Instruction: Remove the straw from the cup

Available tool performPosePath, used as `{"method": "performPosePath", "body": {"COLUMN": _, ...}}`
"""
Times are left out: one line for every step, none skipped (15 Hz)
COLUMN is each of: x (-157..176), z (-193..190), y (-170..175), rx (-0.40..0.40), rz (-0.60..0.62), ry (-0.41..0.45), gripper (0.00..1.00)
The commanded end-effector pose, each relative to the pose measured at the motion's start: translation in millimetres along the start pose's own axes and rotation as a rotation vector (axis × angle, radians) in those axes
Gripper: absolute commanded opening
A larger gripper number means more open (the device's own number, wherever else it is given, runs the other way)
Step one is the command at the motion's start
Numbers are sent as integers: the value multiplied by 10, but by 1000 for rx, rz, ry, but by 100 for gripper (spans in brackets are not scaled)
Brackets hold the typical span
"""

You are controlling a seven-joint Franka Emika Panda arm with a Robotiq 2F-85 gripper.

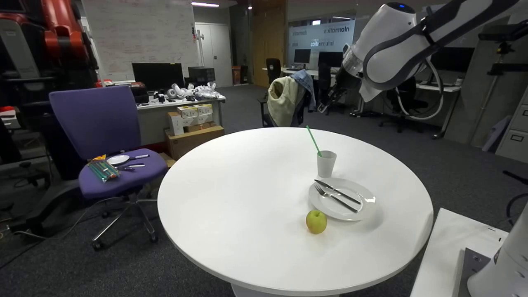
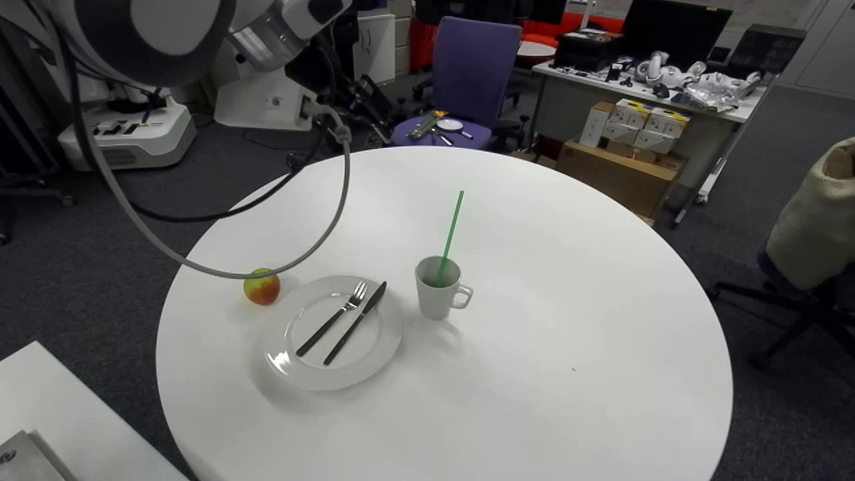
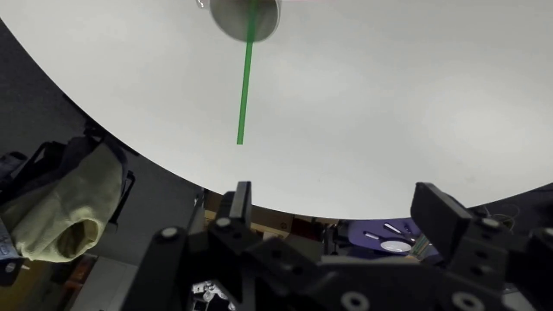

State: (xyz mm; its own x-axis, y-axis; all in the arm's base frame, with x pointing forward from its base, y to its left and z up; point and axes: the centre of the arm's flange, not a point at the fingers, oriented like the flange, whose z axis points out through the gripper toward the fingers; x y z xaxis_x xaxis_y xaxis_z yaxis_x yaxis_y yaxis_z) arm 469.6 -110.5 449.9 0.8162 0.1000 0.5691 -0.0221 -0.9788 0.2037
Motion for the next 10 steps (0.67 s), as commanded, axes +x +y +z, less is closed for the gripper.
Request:
{"method": "performPosePath", "body": {"x": 1, "z": 42, "y": 9, "rx": -1, "rz": 3, "ry": 0, "gripper": 100}}
{"method": "performPosePath", "body": {"x": 9, "z": 59, "y": 10, "rx": -1, "rz": 5, "ry": -1, "gripper": 100}}
{"method": "performPosePath", "body": {"x": 20, "z": 53, "y": 13, "rx": -2, "rz": 6, "ry": 1, "gripper": 100}}
{"method": "performPosePath", "body": {"x": 31, "z": 45, "y": 14, "rx": -2, "rz": 6, "ry": 4, "gripper": 100}}
{"method": "performPosePath", "body": {"x": 38, "z": 37, "y": 15, "rx": -3, "rz": 7, "ry": 6, "gripper": 100}}
{"method": "performPosePath", "body": {"x": 66, "z": 109, "y": 20, "rx": -27, "rz": 9, "ry": 18, "gripper": 100}}
{"method": "performPosePath", "body": {"x": 81, "z": 181, "y": 50, "rx": -30, "rz": 16, "ry": 4, "gripper": 100}}
{"method": "performPosePath", "body": {"x": 93, "z": 287, "y": 110, "rx": -44, "rz": 27, "ry": 5, "gripper": 100}}
{"method": "performPosePath", "body": {"x": 106, "z": 419, "y": 191, "rx": -56, "rz": 36, "ry": -15, "gripper": 100}}
{"method": "performPosePath", "body": {"x": 106, "z": 528, "y": 252, "rx": -70, "rz": 53, "ry": -29, "gripper": 100}}
